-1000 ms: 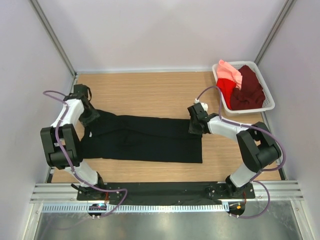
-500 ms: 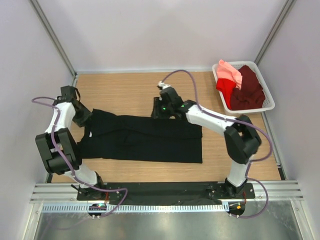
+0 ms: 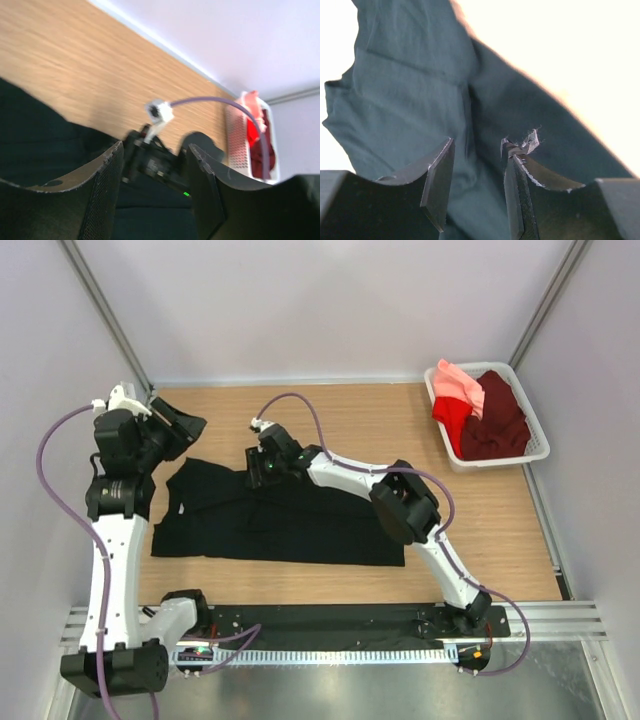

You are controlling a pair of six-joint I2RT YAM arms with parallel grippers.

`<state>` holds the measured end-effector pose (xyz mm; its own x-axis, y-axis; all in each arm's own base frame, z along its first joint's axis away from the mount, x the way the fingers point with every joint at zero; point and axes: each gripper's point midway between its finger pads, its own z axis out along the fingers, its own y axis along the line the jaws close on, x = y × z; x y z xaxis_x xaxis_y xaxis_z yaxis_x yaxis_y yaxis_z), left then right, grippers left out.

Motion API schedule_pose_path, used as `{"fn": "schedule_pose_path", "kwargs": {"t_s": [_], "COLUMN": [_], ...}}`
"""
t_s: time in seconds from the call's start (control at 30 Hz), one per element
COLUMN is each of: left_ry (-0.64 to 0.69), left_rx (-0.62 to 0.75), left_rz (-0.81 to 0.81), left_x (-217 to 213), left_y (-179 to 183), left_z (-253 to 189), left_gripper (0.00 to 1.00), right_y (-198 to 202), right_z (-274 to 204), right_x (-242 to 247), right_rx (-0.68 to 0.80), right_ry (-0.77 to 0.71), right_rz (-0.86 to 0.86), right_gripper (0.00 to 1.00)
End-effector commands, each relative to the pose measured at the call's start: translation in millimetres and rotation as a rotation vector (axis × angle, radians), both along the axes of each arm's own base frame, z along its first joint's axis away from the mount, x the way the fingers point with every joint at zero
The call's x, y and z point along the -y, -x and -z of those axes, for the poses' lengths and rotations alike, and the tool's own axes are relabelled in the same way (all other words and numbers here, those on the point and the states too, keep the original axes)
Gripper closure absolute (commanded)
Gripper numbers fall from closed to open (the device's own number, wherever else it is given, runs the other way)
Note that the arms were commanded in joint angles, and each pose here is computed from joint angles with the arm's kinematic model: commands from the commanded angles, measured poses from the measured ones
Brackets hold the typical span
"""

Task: Fold and stack the t-shirts
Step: Fold the tshirt

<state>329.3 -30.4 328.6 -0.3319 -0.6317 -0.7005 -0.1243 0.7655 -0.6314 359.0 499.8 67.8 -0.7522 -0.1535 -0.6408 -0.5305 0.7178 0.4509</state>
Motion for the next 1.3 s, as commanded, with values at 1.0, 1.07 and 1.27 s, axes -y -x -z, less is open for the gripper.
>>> {"fn": "schedule_pose_path", "kwargs": {"t_s": [1.0, 1.07, 1.27], "left_ry": [-0.013, -0.010, -0.009], "left_rx": [-0.049, -0.069, -0.101], "left_rz": [0.037, 0.033, 0.021], "left_x": [6.2, 5.6, 3.8], "left_y": [-0.6, -2.1, -3.1], "left_z": [41.3, 48.7, 59.9], "left_gripper": [0.43, 0.43, 0.43], "right_y": [-24.6, -24.6, -23.2], "right_z": [-24.2, -23.7, -18.8], "right_x": [-67.5, -68.7, -67.0], "right_rx": [0.224, 0.224, 0.212], "right_ry": [-0.177, -0.176, -0.172], "right_rz": [-0.012, -0.018, -0.012], "right_gripper": [0.61, 0.65, 0.81]}}
